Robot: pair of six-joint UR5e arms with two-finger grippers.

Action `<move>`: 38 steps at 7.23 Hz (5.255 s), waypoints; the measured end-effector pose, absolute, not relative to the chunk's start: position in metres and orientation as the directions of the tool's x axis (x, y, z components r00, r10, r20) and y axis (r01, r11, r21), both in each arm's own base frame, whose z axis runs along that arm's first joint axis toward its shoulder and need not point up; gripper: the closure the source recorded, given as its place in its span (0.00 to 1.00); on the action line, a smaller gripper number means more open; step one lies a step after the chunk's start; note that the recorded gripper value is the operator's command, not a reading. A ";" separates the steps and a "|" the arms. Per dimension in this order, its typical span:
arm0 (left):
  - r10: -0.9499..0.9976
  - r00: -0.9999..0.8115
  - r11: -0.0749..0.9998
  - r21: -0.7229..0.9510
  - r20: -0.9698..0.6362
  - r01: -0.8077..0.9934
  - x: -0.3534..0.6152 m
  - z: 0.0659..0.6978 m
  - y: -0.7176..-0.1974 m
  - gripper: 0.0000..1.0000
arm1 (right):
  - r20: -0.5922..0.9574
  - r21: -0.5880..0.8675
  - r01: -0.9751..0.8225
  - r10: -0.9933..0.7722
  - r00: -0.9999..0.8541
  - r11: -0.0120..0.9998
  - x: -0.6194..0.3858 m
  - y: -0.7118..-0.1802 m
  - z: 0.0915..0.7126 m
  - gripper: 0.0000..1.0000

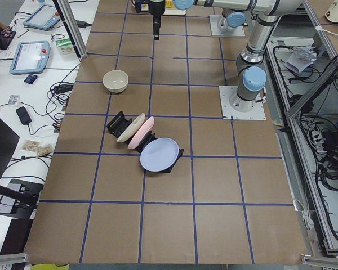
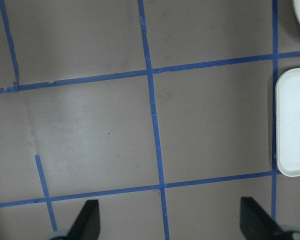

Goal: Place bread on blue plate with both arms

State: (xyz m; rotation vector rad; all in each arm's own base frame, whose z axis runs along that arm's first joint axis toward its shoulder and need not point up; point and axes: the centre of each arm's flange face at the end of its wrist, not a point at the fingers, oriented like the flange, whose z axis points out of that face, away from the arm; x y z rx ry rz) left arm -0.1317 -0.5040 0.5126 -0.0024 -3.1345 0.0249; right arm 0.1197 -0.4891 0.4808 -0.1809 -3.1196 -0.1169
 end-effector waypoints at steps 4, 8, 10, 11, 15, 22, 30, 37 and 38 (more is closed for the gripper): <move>-0.042 -0.991 0.998 0.042 -0.127 -0.048 0.086 0.524 -0.495 0.00 | 0.026 0.100 0.185 0.183 -0.983 0.978 0.043 -0.500 0.472 0.00; -0.210 -0.965 0.973 0.060 -0.156 -0.221 0.312 0.426 -0.449 0.00 | -0.002 0.088 0.151 0.151 -0.988 0.985 -0.090 -0.496 0.413 0.00; -0.291 -0.943 0.951 0.057 -0.161 -0.303 0.365 0.366 -0.440 0.00 | -0.005 0.062 0.100 0.100 -0.995 0.993 -0.138 -0.484 0.370 0.00; -0.322 -0.933 0.941 0.055 -0.159 -0.334 0.383 0.340 -0.443 0.00 | -0.005 0.053 0.082 0.082 -0.997 0.995 -0.164 -0.477 0.350 0.00; -0.362 -0.924 0.920 0.114 -0.123 -0.376 0.406 0.274 -0.451 0.18 | -0.045 0.103 0.108 0.113 -0.993 0.989 -0.241 -0.473 0.265 0.00; -0.337 -0.928 0.924 0.131 -0.160 -0.358 0.423 0.270 -0.458 1.00 | -0.066 0.144 0.125 0.136 -0.989 0.982 -0.256 -0.479 0.197 0.03; -0.291 -0.938 0.938 0.137 -0.187 -0.318 0.432 0.308 -0.467 1.00 | 0.010 0.167 0.137 0.137 -0.991 0.977 -0.241 -0.474 0.226 1.00; -0.249 -0.956 0.925 0.256 -0.154 -0.282 0.328 0.403 -0.446 1.00 | 0.030 0.240 0.175 0.173 -0.984 0.955 -0.122 -0.533 0.385 1.00; -0.282 -0.952 0.913 0.271 -0.119 -0.304 0.297 0.417 -0.442 1.00 | 0.039 0.248 0.192 0.188 -0.981 0.949 -0.095 -0.541 0.405 1.00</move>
